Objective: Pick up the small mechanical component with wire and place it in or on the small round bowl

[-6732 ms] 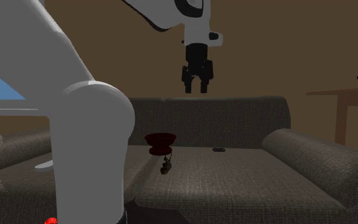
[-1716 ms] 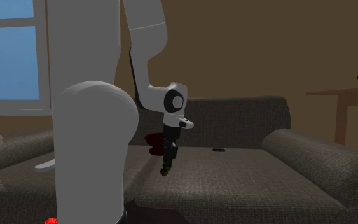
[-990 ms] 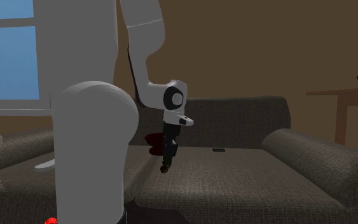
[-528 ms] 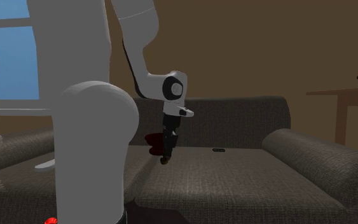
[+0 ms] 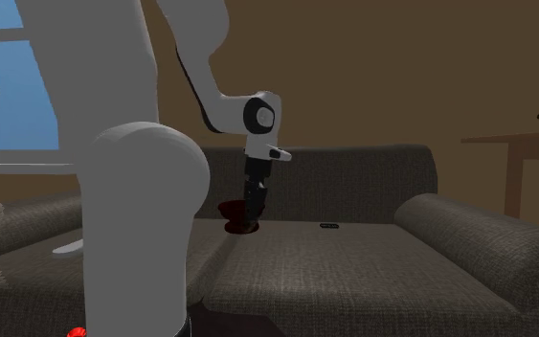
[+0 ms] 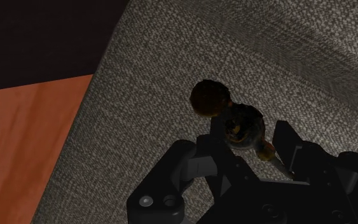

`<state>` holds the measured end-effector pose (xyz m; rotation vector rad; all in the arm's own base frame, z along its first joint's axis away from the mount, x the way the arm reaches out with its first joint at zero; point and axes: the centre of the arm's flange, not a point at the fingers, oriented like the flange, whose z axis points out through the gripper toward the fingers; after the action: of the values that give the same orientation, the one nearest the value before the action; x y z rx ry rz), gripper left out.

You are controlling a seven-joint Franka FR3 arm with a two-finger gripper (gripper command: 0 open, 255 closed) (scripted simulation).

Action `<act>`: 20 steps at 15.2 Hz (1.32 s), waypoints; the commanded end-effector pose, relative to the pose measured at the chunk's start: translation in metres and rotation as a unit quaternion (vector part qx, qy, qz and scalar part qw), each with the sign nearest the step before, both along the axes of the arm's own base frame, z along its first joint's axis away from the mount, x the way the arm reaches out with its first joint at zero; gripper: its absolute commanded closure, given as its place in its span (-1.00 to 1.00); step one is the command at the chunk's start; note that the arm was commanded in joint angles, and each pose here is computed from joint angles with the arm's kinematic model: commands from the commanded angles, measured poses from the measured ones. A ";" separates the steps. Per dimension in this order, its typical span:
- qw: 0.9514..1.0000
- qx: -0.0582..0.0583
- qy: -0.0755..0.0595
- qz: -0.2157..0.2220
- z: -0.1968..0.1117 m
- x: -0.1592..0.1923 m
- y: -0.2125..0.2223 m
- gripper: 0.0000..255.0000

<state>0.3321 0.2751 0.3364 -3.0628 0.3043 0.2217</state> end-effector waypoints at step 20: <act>1.000 0.000 0.000 0.000 0.084 0.023 0.062 1.00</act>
<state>0.3547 0.3214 0.4209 -3.0643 0.3021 0.2216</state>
